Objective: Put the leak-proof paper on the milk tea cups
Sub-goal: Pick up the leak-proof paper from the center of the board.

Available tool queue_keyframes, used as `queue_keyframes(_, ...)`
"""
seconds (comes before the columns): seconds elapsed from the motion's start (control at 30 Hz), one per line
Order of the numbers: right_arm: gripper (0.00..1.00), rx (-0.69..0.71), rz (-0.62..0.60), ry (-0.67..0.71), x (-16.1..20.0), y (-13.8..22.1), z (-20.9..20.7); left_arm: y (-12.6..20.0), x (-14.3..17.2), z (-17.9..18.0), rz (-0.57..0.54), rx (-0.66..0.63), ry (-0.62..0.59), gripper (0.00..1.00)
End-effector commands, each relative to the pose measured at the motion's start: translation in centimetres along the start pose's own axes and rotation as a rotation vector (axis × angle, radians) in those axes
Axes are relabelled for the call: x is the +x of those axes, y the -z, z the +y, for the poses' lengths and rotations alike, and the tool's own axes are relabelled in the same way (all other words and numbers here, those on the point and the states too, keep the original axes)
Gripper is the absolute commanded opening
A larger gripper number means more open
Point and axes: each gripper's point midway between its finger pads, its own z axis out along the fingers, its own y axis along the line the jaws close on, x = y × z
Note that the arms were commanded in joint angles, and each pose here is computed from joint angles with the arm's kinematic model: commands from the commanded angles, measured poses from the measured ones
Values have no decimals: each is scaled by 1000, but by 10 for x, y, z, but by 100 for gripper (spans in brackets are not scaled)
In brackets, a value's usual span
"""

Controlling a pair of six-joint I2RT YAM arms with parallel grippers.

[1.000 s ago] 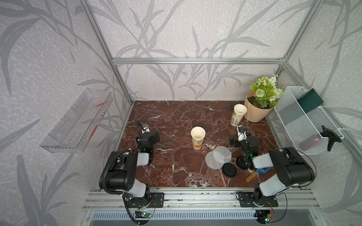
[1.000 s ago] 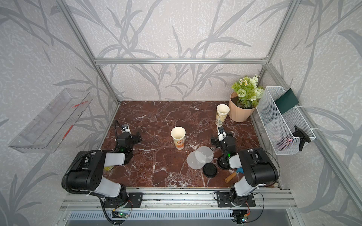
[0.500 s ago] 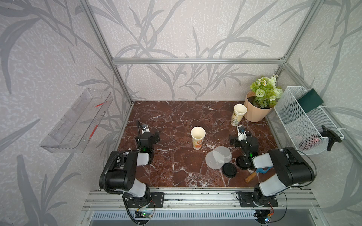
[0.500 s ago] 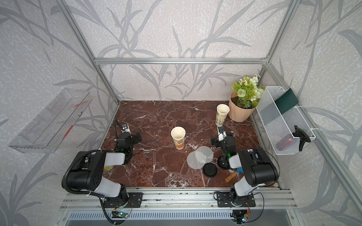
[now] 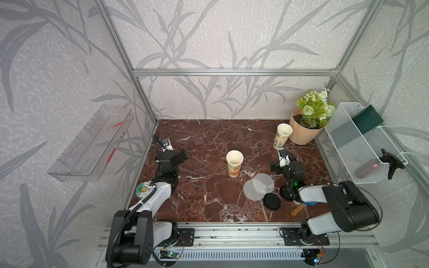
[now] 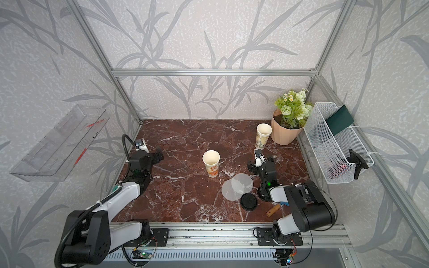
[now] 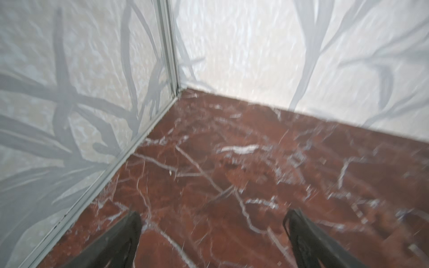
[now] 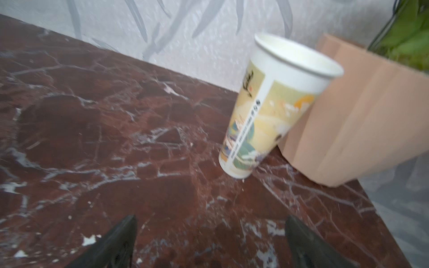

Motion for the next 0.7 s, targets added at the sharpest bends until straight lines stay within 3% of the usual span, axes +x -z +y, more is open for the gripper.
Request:
queue_keyframes(0.0, 99, 51, -56, -11, -50, 12, -4, 18, 19, 10, 132, -52, 290, 99)
queue_keyframes(0.1, 99, 29, -51, -384, -58, 37, -10, 31, 22, -7, 143, 76, 382, 99)
queue_keyframes(0.13, 99, -56, -67, -432, -62, 46, 0, 35, 22, -16, 144, 141, 389, 99)
queue_keyframes(0.23, 99, -247, -98, -486, -69, 65, 25, 51, 15, -42, 120, 325, 403, 99)
queue_keyframes(0.37, 99, -419, 198, -491, -45, 73, 67, 67, 15, -66, 165, 480, 375, 99)
queue_keyframes(0.47, 99, -338, 418, -409, -14, 79, 84, 73, 21, -81, 232, 563, 371, 99)
queue_keyframes(0.53, 99, -276, 451, -258, -11, 85, 93, 74, 26, -86, 261, 589, 375, 99)
queue_keyframes(0.6, 99, -234, 436, -351, -14, 79, 95, 74, 29, -89, 272, 611, 374, 99)
queue_keyframes(0.67, 99, -297, 407, -421, -13, 76, 107, 73, 32, -89, 277, 610, 386, 99)
